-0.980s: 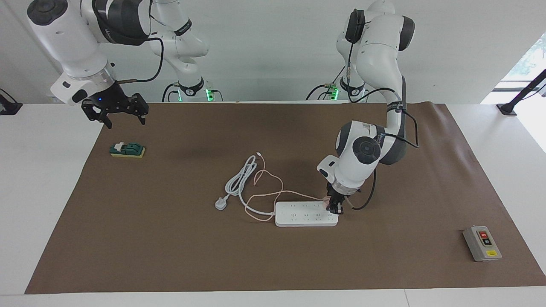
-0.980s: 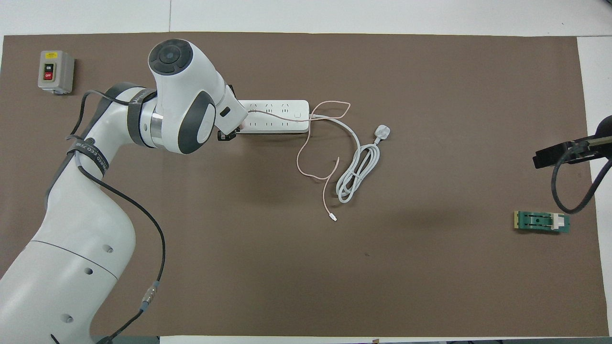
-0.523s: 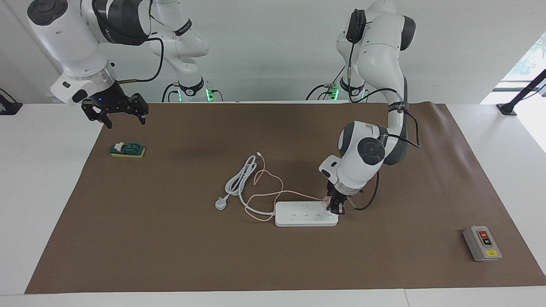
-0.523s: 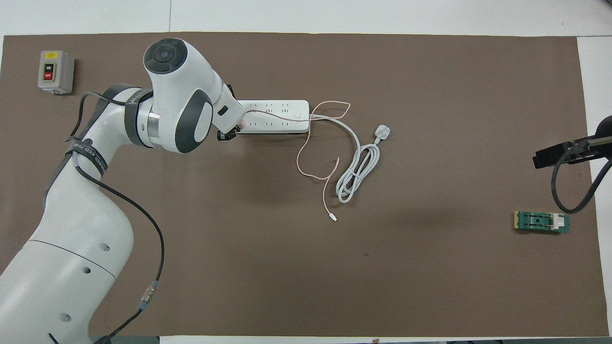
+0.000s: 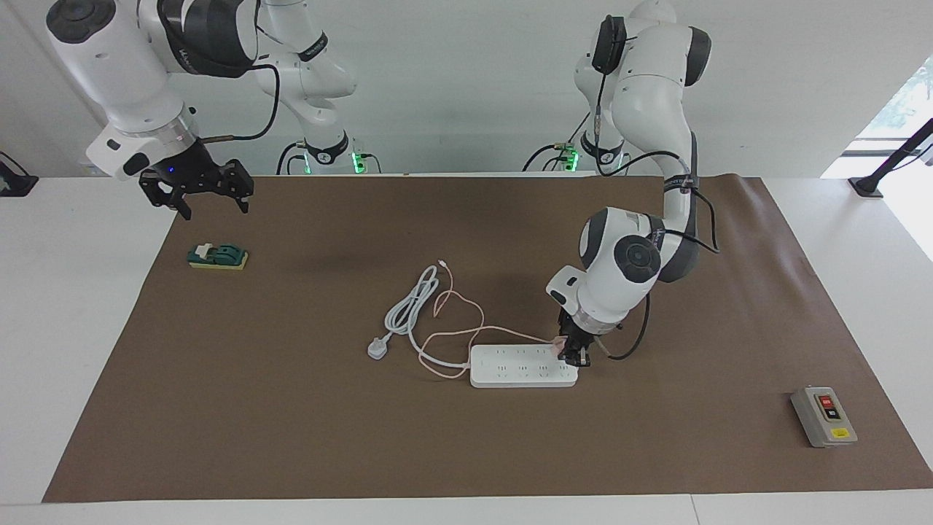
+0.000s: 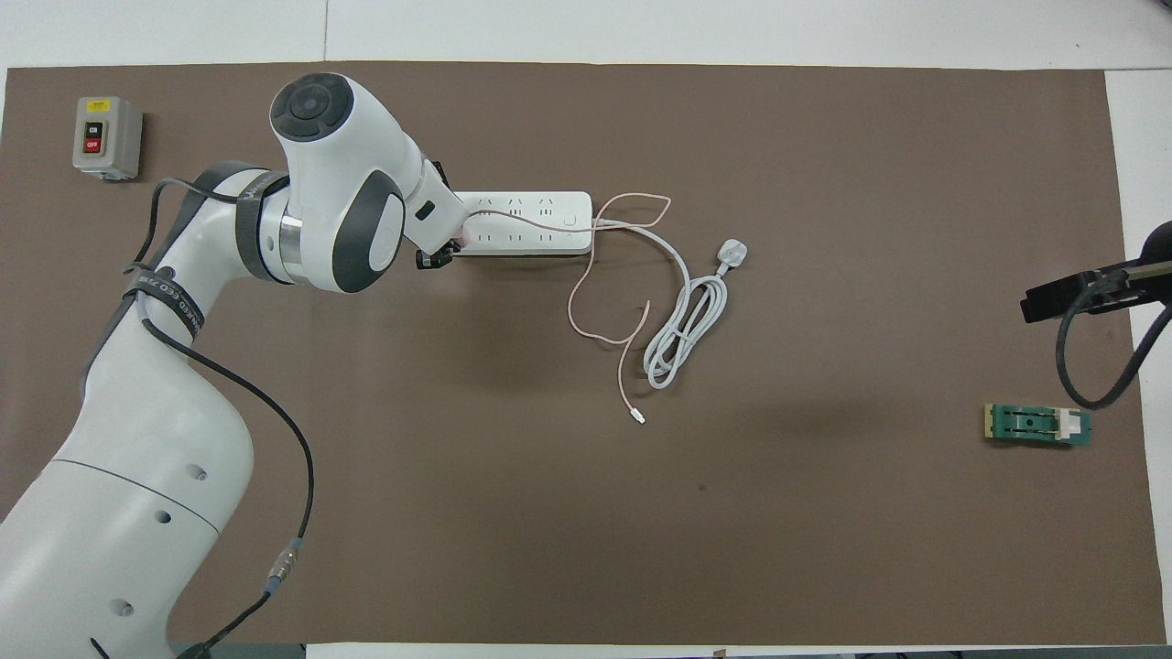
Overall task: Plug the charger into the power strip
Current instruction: 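Push the pink charger into the power strip socket with the left gripper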
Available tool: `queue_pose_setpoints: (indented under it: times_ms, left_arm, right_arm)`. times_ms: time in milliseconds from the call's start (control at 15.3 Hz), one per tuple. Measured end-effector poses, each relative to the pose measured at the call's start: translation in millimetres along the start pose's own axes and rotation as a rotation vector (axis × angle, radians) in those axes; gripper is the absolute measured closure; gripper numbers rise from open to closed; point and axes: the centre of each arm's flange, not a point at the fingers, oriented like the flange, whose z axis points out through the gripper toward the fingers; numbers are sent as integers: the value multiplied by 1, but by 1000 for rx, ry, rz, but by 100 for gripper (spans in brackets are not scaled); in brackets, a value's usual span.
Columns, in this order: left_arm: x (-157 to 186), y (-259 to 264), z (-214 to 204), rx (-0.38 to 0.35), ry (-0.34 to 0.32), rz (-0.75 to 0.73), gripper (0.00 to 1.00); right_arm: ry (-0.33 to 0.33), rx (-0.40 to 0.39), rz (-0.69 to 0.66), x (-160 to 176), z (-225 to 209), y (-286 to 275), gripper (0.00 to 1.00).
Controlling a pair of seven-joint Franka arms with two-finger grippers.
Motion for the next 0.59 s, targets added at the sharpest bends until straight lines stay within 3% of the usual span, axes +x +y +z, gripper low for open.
queue_pose_setpoints:
  times_ms: [131, 196, 523, 588]
  left_arm:
    - [0, 0, 0, 1, 1, -1, 98]
    - [0, 2, 1, -5, 1, -3, 89]
    - [0, 9, 10, -32, -2, -6, 13]
    - [0, 9, 10, -32, -2, -7, 1]
  right_arm:
    - [0, 0, 0, 0, 0, 0, 0]
    - [0, 0, 0, 0, 0, 0, 0]
    - [0, 0, 0, 0, 0, 0, 0]
    - [0, 0, 0, 0, 0, 0, 0]
